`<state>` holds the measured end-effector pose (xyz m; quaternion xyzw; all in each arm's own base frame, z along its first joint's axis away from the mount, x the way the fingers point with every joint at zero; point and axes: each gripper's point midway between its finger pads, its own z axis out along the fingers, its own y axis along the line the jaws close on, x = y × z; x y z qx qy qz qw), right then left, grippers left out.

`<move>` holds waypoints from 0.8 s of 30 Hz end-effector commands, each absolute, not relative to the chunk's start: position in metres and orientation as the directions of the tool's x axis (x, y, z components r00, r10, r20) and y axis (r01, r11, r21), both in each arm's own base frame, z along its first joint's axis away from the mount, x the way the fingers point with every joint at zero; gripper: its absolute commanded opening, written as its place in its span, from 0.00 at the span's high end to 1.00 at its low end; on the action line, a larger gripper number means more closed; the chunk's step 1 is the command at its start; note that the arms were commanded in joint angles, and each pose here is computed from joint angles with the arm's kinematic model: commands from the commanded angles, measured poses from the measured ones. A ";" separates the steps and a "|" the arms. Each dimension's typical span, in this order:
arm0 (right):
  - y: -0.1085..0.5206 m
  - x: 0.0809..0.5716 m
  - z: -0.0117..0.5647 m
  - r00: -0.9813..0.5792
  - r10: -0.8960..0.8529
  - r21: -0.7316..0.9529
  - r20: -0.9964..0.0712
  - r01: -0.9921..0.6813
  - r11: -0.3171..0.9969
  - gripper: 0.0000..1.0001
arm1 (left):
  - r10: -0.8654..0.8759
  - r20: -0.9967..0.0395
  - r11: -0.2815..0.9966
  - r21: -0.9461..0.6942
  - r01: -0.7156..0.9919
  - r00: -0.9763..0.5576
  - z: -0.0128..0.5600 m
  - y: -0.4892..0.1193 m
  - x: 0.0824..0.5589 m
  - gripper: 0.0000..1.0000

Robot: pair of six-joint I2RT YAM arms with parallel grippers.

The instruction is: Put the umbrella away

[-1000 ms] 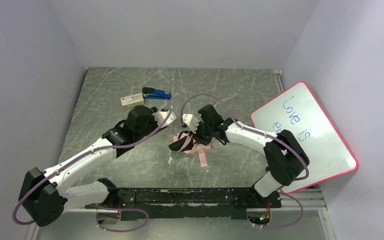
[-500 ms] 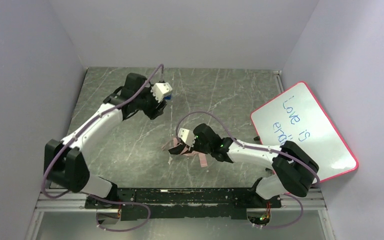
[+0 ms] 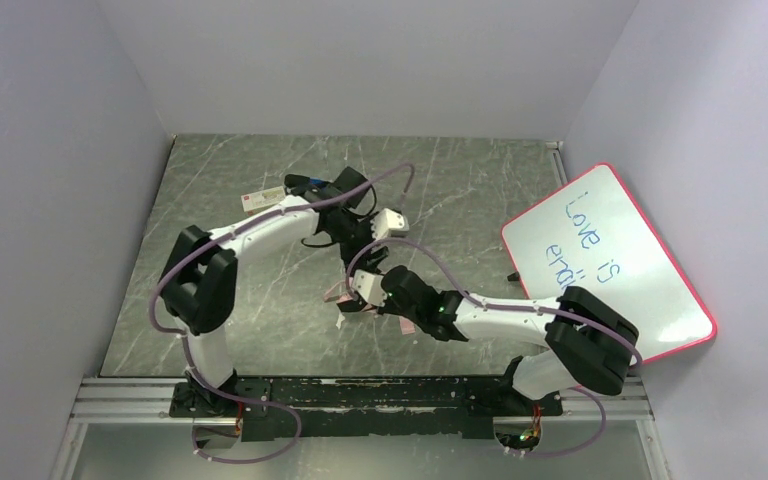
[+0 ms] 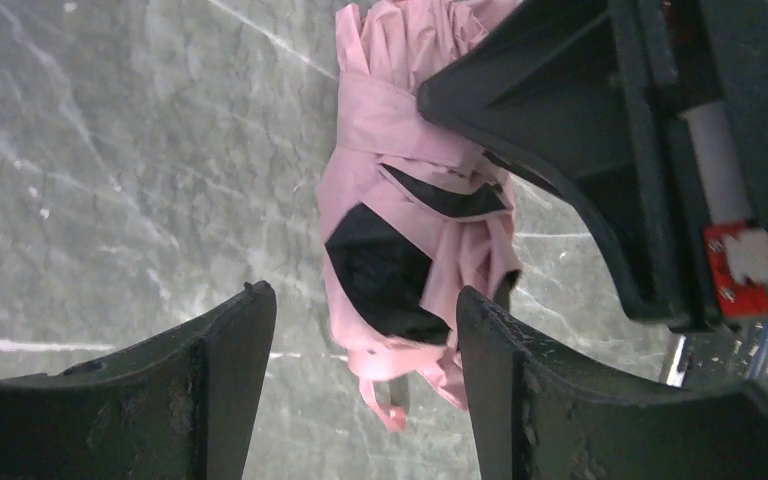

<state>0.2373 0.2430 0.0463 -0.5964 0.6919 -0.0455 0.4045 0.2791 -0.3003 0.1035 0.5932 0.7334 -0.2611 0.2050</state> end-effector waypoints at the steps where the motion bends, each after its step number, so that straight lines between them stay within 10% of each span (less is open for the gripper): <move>1: 0.196 0.201 -0.006 -0.034 -0.949 -0.465 -0.313 -0.866 0.184 0.98 | 0.791 -0.588 0.090 -0.164 0.982 -0.170 0.091 -0.312 0.265 0.29; 24: 0.197 0.203 -0.007 -0.035 -0.950 -0.491 -0.310 -0.850 0.192 0.98 | 0.847 -0.491 0.037 -0.331 0.943 -0.205 0.034 -0.298 0.226 0.33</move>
